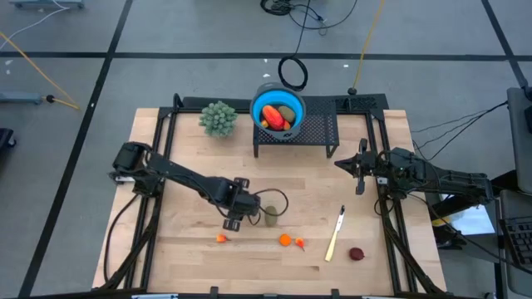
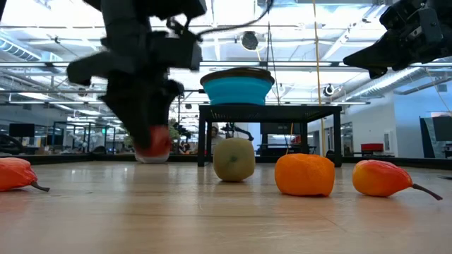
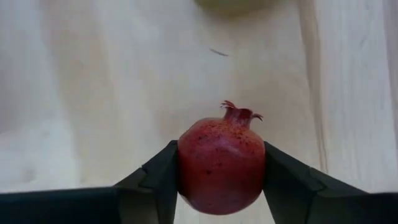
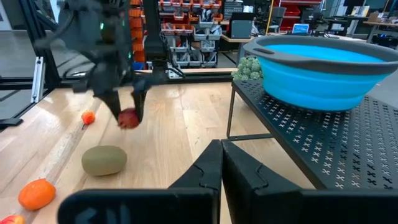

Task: Pick & Place Fruit
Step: Put the pomegranate into the blue strainer on the shelf

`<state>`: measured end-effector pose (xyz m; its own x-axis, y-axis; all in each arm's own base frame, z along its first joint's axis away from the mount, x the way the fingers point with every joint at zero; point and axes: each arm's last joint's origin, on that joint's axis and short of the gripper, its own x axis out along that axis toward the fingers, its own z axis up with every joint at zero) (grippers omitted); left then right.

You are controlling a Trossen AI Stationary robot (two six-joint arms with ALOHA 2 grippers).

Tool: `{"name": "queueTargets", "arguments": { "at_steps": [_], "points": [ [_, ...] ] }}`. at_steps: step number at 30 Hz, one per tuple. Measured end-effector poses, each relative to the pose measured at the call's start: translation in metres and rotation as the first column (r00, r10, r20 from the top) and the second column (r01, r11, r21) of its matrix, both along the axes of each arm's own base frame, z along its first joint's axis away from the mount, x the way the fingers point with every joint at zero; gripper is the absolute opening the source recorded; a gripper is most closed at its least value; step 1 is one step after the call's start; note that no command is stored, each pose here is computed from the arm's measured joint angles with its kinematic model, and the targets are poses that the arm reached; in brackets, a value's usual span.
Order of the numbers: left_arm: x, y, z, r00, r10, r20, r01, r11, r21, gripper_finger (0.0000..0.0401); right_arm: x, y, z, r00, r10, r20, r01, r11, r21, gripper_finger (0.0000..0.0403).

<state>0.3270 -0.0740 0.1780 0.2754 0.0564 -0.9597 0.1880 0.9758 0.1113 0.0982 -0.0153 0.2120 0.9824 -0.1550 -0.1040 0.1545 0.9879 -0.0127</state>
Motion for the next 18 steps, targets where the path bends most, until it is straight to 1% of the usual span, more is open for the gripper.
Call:
{"name": "queueTargets", "arguments": {
  "at_steps": [2,4,6,8,11,13,15,18],
  "points": [
    [-0.004,0.005,0.015,0.998,0.043,0.043,-0.043,0.999,-0.003,0.0194,0.0,0.0,0.0,1.0,0.0,0.0,0.0,1.0,0.0,0.0],
    [-0.007,0.012,0.033,0.989,0.091,0.113,-0.088,0.996,-0.027,0.02,0.0,0.0,0.0,1.0,0.0,0.0,0.0,1.0,0.0,0.0],
    [-0.012,0.018,0.054,0.97,0.147,0.193,-0.136,0.988,-0.067,0.02,0.0,0.0,0.0,1.0,0.0,0.001,0.0,1.0,0.0,0.0],
    [-0.017,0.024,0.074,0.938,0.205,0.28,-0.178,0.977,-0.119,0.0195,0.0,0.0,0.0,1.0,0.0,0.004,0.0,1.0,-0.001,0.0],
    [-0.023,0.032,0.104,0.864,0.267,0.426,-0.198,0.959,-0.201,0.0185,0.0,0.0,0.001,1.0,0.0,0.006,0.0,1.0,-0.001,0.0],
    [-0.026,0.035,0.123,0.802,0.284,0.525,-0.178,0.954,-0.243,0.0181,0.0,0.0,0.001,1.0,0.0,0.006,0.0,1.0,-0.001,0.0],
    [-0.027,0.036,0.138,0.739,0.282,0.612,-0.141,0.953,-0.268,0.018,0.0,0.0,0.001,1.0,0.001,0.006,-0.001,1.0,-0.001,0.0],
    [-0.027,0.036,0.157,0.653,0.249,0.715,-0.052,0.957,-0.285,0.0185,0.0,0.0,0.001,1.0,0.004,0.006,-0.004,1.0,-0.002,0.0]
  ]
}}
